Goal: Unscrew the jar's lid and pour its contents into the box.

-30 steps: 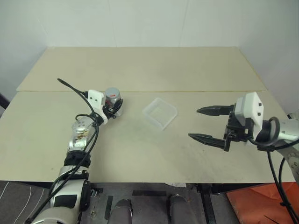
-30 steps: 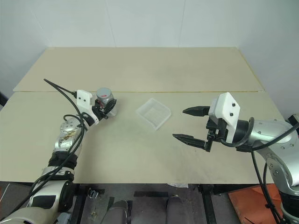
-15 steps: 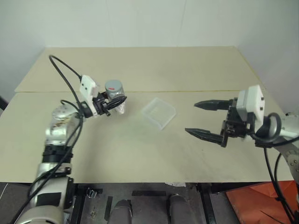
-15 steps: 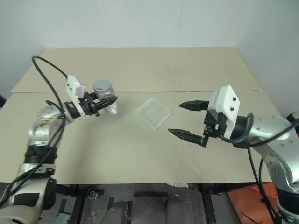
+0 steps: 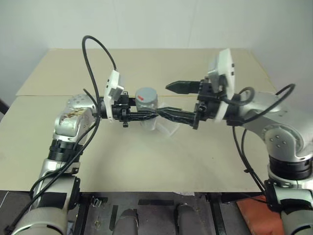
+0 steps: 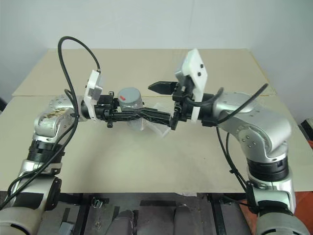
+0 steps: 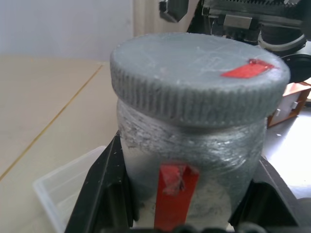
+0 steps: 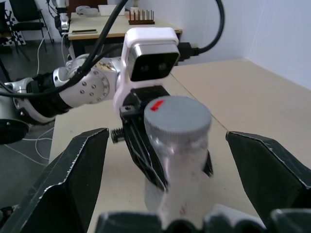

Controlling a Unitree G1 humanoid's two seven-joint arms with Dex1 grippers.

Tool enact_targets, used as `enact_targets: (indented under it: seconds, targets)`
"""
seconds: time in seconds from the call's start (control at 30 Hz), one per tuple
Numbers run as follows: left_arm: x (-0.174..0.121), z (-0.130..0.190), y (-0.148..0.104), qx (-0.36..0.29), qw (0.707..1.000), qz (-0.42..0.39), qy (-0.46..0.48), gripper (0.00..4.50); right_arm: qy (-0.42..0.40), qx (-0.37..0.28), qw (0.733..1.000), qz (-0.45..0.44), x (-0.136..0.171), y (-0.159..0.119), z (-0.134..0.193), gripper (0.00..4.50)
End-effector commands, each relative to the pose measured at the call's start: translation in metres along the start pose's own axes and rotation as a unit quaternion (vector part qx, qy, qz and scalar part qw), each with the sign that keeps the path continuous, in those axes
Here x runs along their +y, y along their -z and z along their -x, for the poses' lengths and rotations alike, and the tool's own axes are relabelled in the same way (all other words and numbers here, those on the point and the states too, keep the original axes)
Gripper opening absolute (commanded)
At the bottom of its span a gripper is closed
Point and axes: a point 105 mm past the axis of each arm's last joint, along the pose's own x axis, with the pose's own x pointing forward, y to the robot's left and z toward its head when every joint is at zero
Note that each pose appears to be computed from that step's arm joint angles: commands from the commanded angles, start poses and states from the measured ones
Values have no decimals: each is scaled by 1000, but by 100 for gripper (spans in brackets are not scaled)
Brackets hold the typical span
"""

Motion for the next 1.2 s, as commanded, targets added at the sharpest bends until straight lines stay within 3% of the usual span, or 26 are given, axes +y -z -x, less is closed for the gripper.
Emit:
enact_targets:
  seconds: [0.03, 0.5, 0.6, 0.7, 0.9, 1.03, 1.2]
  targets:
    - [-2, -3, -12, -3, 999, -34, 16, 192, 10, -8, 1000, 24, -1, -11, -8, 450]
    - [-4, -5, -11, -2, 999, -47, 20, 192, 19, 11, 1000, 21, -3, -7, -29, 450]
    - [-4, -4, -11, -2, 999, -47, 19, 192, 8, 11, 1000, 22, 0, -7, -30, 388]
    - [-5, -3, -12, -2, 999, -49, 18, 192, 4, 15, 1000, 18, -1, -4, -30, 282]
    - [-13, -1, -20, -15, 998, -57, 36, 192, -26, 16, 999, 10, -2, 1, -34, 273]
    - [-28, 3, -25, -15, 995, -61, 78, 192, -141, -11, 990, 26, 5, 2, -30, 273]
    - [-46, 6, -30, -14, 989, -63, 130, 192, -287, -17, 955, 74, 12, 5, -20, 273]
